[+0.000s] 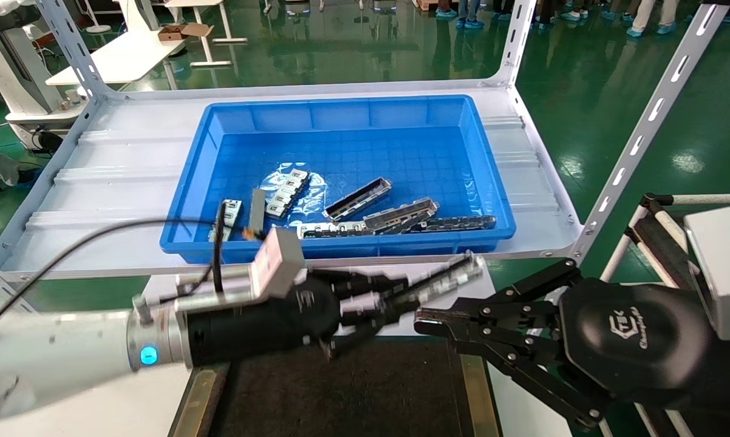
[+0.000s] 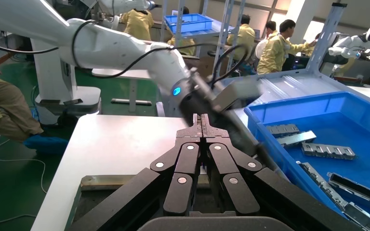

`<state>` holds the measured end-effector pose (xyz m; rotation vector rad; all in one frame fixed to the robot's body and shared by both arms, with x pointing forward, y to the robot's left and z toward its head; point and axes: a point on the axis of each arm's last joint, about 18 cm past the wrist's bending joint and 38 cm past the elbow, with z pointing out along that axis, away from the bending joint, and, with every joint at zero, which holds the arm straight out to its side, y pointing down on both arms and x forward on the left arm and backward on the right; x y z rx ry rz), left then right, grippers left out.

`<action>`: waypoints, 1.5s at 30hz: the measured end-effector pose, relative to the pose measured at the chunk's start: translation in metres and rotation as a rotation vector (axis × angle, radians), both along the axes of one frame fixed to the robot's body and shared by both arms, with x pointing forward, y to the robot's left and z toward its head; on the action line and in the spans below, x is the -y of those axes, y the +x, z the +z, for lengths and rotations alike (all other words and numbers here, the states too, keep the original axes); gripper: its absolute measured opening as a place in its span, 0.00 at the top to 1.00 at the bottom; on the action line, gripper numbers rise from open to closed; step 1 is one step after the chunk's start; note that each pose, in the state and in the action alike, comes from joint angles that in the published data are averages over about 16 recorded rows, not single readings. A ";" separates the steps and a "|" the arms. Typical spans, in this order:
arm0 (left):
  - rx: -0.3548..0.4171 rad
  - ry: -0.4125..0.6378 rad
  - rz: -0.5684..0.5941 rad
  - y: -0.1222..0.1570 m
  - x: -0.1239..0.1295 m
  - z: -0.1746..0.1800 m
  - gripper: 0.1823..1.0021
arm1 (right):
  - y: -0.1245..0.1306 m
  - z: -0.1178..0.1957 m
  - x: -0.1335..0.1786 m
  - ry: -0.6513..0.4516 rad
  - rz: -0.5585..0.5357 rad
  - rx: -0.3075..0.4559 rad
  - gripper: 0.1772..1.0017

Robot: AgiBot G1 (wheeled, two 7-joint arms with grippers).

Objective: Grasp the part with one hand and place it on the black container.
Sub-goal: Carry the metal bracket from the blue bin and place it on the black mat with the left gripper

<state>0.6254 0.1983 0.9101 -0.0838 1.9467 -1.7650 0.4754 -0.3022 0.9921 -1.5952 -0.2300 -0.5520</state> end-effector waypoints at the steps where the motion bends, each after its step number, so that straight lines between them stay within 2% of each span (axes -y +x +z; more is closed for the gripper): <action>1: -0.017 0.002 0.004 -0.004 0.001 -0.009 0.79 | 0.000 0.000 0.000 0.000 0.000 0.000 0.98; 12: -0.234 -0.026 0.145 -0.033 0.009 -0.104 0.79 | 0.000 0.000 0.000 0.000 0.000 0.000 0.98; 22: -0.401 -0.151 0.371 -0.026 0.028 -0.169 0.79 | 0.000 0.000 0.000 0.000 0.000 0.000 0.98; 32: -0.503 -0.294 0.554 -0.010 0.051 -0.199 0.79 | 0.000 0.000 0.000 0.000 0.000 0.000 0.98; 45: -0.587 -0.416 0.710 0.002 0.069 -0.219 0.79 | 0.000 0.000 0.000 0.000 0.000 0.000 0.98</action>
